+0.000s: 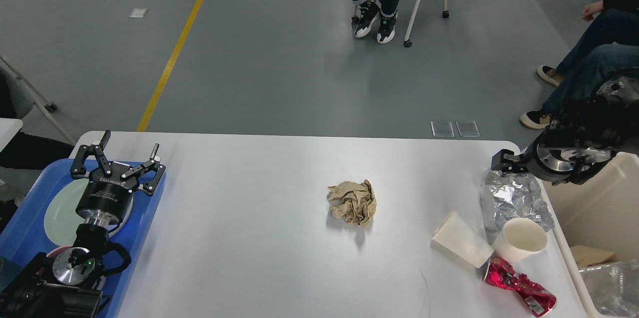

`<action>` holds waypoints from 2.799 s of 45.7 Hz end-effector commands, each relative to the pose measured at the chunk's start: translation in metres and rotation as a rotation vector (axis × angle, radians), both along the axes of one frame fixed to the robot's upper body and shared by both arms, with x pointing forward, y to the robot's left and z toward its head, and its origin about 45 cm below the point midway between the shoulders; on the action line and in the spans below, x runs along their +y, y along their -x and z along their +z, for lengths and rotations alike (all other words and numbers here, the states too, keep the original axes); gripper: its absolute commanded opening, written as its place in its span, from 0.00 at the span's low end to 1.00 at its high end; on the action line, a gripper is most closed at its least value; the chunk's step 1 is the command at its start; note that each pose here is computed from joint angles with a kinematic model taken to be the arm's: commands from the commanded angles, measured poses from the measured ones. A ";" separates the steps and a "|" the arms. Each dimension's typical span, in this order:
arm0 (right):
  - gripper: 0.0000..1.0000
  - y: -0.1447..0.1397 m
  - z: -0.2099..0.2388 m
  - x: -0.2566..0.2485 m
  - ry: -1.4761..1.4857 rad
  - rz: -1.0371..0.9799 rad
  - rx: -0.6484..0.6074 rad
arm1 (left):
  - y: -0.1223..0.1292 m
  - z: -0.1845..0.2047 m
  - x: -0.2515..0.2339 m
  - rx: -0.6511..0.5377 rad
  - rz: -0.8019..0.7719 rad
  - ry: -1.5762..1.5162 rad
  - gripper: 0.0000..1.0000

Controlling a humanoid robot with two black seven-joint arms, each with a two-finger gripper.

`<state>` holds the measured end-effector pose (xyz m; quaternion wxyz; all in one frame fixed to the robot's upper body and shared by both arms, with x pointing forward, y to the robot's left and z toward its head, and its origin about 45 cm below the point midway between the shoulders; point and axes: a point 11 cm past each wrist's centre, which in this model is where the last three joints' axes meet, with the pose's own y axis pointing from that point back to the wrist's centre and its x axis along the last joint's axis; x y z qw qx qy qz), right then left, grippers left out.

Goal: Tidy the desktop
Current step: 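Lower the right gripper toward the crumpled foil beside the bin, then close the right gripper on the crumpled silver foil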

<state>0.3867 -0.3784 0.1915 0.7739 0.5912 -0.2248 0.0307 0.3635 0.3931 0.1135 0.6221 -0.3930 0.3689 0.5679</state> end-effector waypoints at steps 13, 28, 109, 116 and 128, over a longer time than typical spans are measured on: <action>1.00 -0.019 -0.076 0.011 0.050 0.069 -0.072 | 0.000 0.000 0.000 -0.002 -0.001 0.000 0.96; 0.98 -0.006 -0.113 0.008 0.072 0.083 -0.096 | 0.000 0.000 0.000 0.000 0.000 0.000 0.96; 0.00 0.009 -0.143 0.016 0.066 0.087 -0.115 | 0.000 0.000 0.000 0.000 0.000 0.000 0.96; 0.00 -0.006 -0.128 0.018 0.067 0.092 -0.144 | 0.000 0.000 0.000 0.000 0.000 0.000 0.96; 0.00 -0.016 -0.106 0.015 0.069 0.081 -0.142 | 0.000 0.000 0.000 0.000 0.000 0.000 0.96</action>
